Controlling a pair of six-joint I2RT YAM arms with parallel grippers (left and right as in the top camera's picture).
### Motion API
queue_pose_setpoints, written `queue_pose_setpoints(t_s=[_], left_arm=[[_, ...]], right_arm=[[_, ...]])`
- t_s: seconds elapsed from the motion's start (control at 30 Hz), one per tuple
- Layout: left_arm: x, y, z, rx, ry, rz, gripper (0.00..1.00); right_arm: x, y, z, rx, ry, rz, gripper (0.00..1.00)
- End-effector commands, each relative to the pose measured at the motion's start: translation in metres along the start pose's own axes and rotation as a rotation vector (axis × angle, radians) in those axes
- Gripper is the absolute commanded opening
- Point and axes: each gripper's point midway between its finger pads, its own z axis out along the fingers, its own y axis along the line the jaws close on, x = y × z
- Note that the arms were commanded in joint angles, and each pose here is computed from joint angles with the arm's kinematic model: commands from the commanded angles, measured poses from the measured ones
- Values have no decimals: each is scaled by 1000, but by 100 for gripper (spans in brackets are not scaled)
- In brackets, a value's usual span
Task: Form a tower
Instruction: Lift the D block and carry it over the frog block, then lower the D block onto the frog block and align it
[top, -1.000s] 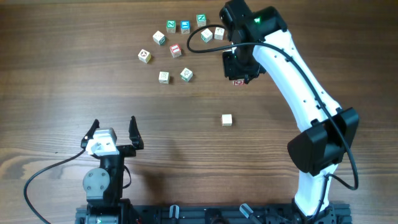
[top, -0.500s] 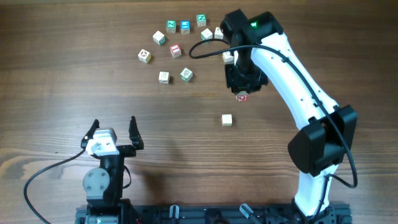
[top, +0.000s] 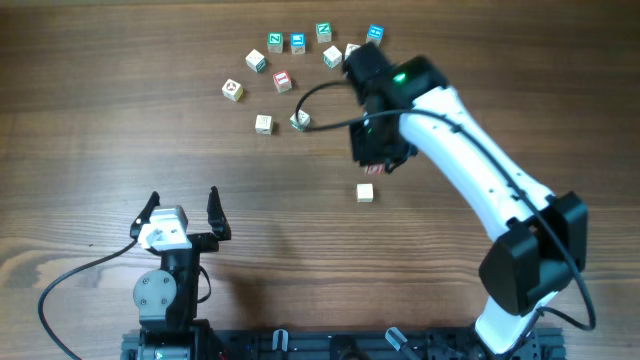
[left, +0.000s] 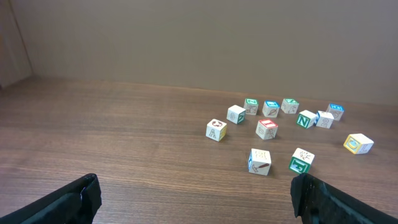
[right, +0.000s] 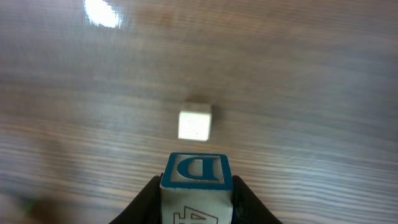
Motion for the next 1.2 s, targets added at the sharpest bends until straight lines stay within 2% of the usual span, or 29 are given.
queue_pose_setpoints(t_s=[0.0,0.37,0.53,0.67,1.17], left_arm=[[0,4,0,-19,-3,18,100],[0,4,0,-19,-3,18,100],[0,4,0,-19,-3,18,100],[0,4,0,-19,-3,18,100],[0,4,0,-19,-3,18,100]], right_arm=[[14,6,23,63,6,12,9],[21,9,78,93,-48,-27,9],[20,8,79,92,-54,-15,13],[19,0,79,121,-60,65,13],[19,0,79,117,-61,124,13]])
